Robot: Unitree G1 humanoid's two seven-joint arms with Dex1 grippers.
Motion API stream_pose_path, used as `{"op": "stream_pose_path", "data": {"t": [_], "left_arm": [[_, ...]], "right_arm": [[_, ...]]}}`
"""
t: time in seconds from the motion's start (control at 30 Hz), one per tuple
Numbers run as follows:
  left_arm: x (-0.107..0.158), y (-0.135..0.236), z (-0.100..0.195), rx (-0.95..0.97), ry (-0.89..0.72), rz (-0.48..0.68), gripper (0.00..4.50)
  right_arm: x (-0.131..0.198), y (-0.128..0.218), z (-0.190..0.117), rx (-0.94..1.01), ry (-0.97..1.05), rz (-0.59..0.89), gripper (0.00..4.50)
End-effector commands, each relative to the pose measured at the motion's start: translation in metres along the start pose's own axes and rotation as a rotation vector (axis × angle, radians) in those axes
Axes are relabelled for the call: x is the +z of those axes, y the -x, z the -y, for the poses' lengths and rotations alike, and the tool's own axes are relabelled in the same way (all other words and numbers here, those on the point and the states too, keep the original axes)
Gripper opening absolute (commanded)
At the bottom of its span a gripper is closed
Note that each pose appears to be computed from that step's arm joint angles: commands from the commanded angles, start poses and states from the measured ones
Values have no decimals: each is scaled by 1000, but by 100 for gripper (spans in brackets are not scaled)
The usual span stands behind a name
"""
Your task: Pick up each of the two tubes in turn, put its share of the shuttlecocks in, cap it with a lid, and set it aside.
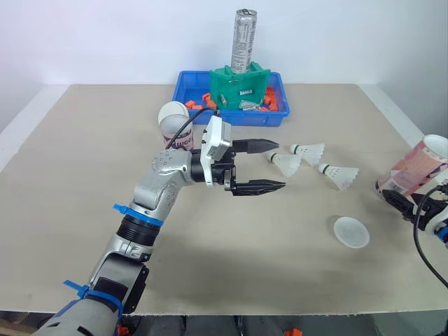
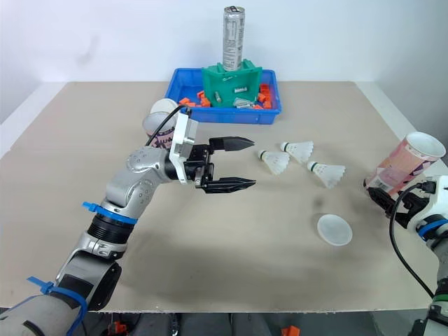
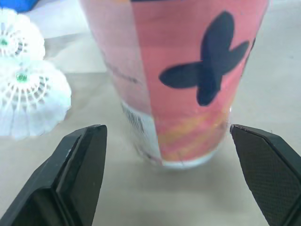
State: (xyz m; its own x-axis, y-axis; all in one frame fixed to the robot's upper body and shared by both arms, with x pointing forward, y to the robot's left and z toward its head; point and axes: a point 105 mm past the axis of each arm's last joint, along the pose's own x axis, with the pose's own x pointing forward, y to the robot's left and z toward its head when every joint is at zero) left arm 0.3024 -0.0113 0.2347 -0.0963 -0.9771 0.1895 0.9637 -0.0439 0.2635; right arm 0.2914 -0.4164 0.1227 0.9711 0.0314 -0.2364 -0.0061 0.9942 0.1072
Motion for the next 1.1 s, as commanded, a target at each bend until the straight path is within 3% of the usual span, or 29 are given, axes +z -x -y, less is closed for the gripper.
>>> {"op": "stream_pose_path", "data": {"t": [0.03,0.2,0.33,0.53,0.73,0.83,1.03,1.1], "left_arm": [[4,5,-3,32,-34,-12,450],[-9,17,-5,115,-4,-60,450],[-21,41,-6,245,32,-126,450],[-21,83,12,427,103,-144,450],[-14,119,39,538,90,-108,450],[-20,148,43,675,90,-87,450],[-43,189,17,957,-3,-199,450],[-48,188,8,967,-13,-217,450]], "right_arm": [[23,16,1,18,50,46,448],[13,42,-5,68,91,-30,448],[23,66,-17,104,128,-15,448],[34,86,-88,295,258,-4,448],[36,63,-187,589,334,32,448],[34,44,-220,667,343,68,448],[32,19,-245,695,320,119,448],[31,18,-247,705,315,130,448]]}}
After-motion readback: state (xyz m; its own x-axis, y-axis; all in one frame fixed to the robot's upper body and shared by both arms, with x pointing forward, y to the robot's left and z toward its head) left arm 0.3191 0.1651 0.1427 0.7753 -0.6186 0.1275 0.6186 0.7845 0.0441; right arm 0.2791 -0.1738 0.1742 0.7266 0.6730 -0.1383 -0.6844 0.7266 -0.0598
